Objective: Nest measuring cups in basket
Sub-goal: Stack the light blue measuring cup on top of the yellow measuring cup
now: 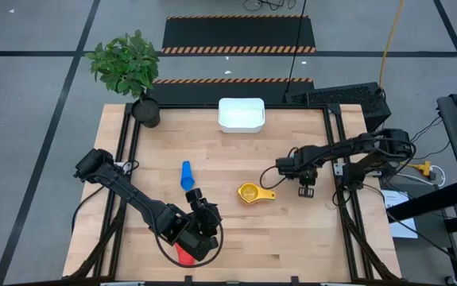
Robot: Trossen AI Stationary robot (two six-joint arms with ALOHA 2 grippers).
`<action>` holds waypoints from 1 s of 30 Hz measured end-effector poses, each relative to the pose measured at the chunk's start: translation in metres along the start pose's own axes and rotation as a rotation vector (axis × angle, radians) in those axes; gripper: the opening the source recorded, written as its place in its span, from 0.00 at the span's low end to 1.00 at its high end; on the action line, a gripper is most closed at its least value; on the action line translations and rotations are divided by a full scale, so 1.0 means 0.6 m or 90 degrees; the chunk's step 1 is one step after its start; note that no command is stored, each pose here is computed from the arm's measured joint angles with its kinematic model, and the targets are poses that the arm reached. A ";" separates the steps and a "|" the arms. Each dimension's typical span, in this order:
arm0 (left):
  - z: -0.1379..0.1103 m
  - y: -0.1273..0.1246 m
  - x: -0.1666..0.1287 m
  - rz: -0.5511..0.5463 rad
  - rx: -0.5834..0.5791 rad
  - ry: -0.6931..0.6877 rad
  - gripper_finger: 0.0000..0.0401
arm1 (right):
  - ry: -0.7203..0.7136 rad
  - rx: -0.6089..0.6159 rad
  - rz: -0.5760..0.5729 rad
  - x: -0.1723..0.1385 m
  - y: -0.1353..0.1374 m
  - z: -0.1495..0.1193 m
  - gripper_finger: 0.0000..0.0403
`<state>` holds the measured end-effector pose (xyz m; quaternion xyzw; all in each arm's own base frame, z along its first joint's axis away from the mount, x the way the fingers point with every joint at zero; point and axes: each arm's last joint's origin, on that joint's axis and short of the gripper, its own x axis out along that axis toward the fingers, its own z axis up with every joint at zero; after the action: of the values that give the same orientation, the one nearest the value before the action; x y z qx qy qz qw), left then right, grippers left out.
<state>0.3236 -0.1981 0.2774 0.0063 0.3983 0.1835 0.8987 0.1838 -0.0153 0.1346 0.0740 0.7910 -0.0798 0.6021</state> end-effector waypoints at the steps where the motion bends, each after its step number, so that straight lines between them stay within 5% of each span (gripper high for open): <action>1: 0.000 0.000 0.000 0.000 0.000 0.000 0.57 | 0.001 -0.005 -0.001 0.000 0.001 0.000 0.03; 12: 0.001 0.001 0.001 0.005 0.009 -0.003 0.57 | -0.012 -0.050 -0.072 -0.062 0.011 -0.005 0.00; 19: 0.012 0.015 0.013 0.040 0.003 -0.019 0.57 | -0.176 -0.068 -0.049 -0.136 0.018 -0.043 0.00; 30: 0.070 0.047 0.050 0.065 -0.075 -0.115 0.57 | -0.484 -0.170 0.101 -0.188 0.047 -0.075 0.00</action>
<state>0.3631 -0.1557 0.2890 -0.0097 0.3036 0.2505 0.9193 0.1772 0.0193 0.2541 0.0212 0.5072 0.0490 0.8602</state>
